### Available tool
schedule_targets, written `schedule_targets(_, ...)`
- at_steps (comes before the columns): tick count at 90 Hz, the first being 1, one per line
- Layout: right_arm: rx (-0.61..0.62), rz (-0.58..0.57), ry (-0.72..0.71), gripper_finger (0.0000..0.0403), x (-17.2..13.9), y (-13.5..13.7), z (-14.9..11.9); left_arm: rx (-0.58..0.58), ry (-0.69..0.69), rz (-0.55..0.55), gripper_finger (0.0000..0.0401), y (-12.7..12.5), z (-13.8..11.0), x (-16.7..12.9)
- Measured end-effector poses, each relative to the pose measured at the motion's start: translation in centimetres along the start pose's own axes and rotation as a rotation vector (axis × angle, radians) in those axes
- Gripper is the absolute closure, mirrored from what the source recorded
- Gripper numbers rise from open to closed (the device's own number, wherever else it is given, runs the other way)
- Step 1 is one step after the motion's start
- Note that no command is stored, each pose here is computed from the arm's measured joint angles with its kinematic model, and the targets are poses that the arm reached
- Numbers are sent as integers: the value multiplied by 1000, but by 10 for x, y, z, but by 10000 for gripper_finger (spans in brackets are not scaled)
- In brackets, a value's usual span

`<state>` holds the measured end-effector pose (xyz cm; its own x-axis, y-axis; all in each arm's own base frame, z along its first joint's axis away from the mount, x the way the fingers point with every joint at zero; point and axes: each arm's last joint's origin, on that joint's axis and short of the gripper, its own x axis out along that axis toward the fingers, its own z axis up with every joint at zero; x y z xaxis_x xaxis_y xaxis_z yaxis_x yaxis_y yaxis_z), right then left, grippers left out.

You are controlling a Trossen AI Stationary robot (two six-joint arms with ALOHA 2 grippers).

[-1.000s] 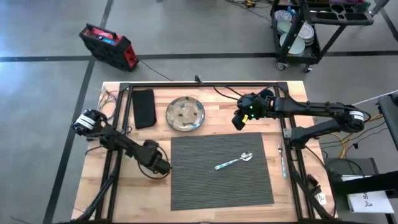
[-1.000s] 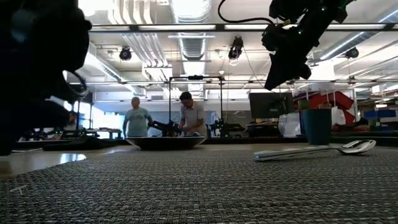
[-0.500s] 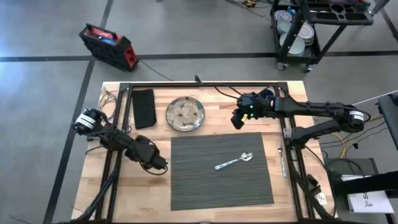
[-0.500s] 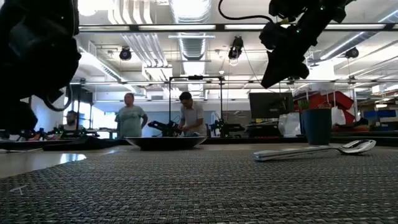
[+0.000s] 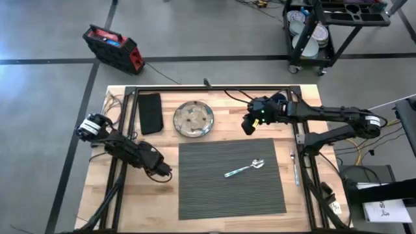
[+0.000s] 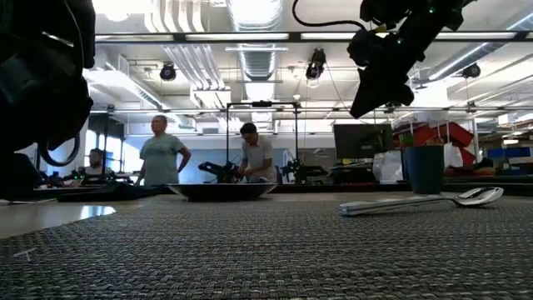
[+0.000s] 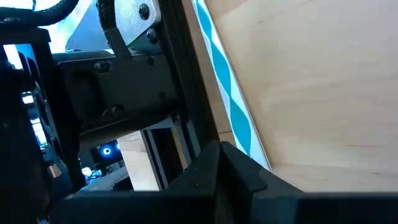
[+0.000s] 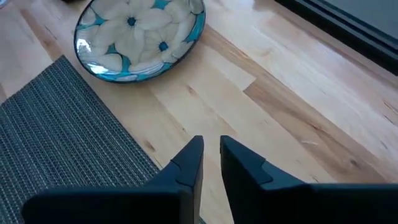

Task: Set table place
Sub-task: Put the blue knife on the gray mat

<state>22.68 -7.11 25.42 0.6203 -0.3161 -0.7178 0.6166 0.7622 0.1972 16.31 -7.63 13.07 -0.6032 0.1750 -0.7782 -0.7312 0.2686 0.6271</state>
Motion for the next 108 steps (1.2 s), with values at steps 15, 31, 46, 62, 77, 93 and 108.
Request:
schedule_targets(15,0,4,2,357,0,0,0,17,15,3,401,0,0,0)
schedule_targets(31,-3,12,31,365,0,0,-2,26,86,-11,401,-2,-2,0)
schedule_targets(46,-4,10,35,371,0,0,-3,25,164,-37,401,-10,-4,9)
schedule_targets(62,-5,10,44,365,0,-1,-4,22,159,-100,401,-20,-4,13)
schedule_targets(77,-22,3,61,356,0,-1,-5,44,64,-202,401,-30,-3,-10)
schedule_targets(93,-31,2,63,348,0,-2,-5,56,-122,-286,401,-30,-2,-46)
schedule_targets(108,-33,1,60,343,0,-2,-5,5,-146,-119,401,-13,3,-49)
